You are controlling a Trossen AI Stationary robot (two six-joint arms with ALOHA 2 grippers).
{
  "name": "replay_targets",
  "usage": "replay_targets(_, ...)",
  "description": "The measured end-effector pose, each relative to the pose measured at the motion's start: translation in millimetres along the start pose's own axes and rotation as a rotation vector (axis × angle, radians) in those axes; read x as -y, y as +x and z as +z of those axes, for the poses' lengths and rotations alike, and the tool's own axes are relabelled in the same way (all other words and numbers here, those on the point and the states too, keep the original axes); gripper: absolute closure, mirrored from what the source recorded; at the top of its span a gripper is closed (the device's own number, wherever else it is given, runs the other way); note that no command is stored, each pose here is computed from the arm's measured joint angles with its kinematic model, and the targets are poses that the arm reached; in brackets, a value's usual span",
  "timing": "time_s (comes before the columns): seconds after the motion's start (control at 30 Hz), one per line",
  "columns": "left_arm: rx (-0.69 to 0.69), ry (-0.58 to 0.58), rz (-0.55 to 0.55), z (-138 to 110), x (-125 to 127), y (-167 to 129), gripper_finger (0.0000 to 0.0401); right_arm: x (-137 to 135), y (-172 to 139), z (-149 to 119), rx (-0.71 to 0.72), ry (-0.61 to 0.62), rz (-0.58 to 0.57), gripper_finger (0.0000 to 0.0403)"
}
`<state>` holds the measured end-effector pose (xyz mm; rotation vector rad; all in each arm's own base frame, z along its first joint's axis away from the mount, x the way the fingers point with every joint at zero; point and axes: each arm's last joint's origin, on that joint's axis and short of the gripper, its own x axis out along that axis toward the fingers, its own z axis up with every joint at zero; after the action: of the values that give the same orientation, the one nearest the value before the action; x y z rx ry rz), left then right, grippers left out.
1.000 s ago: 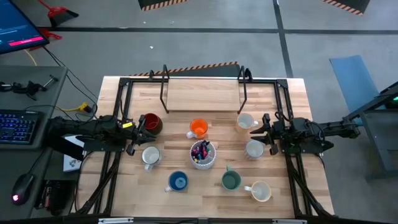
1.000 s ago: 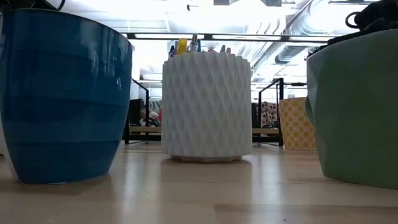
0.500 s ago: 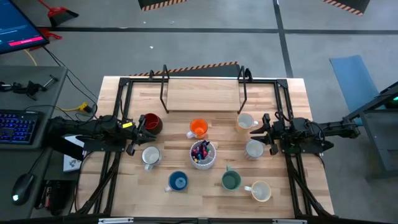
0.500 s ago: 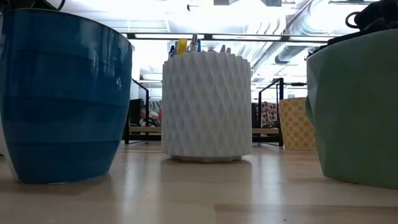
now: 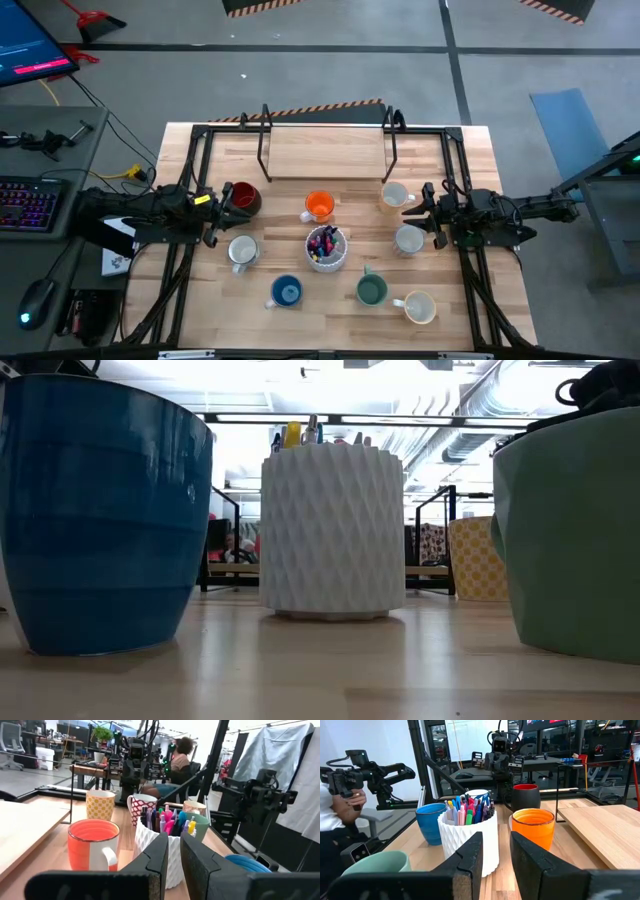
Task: Place coffee mugs
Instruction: Put the yellow pattern mug on the shelf
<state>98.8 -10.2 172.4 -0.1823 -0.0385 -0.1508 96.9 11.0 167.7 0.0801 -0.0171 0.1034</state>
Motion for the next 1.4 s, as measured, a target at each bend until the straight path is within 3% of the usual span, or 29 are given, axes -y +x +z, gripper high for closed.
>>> replay_targets(0.4,-0.001,0.072,0.001,-0.1,0.0,0.0,0.0362,0.0,0.0,0.0,0.000,0.000,0.000,0.0323)
replay_targets(0.8,-0.006,0.010,0.003,-0.6,-0.2,0.0,0.0362,0.0,0.0,0.0,0.000,0.022,0.000,0.0323)
replay_targets(1.07,-0.005,0.009,0.003,-0.5,-0.2,0.0,0.0362,2.8,-0.1,2.1,0.028,0.008,-0.101,0.0323)
replay_targets(1.17,-0.005,0.009,0.005,-0.5,-0.2,0.0,0.0362,4.4,-2.0,13.3,0.095,-0.025,-0.181,0.0323)
replay_targets(1.3,0.003,0.010,0.045,-0.2,-1.4,0.0,0.0362,2.5,-12.8,56.5,0.174,-0.218,-0.246,0.0323)
replay_targets(1.4,0.015,0.007,0.103,0.2,-3.0,-0.2,0.0362,1.8,-19.7,89.4,0.131,-0.290,-0.312,0.0323)
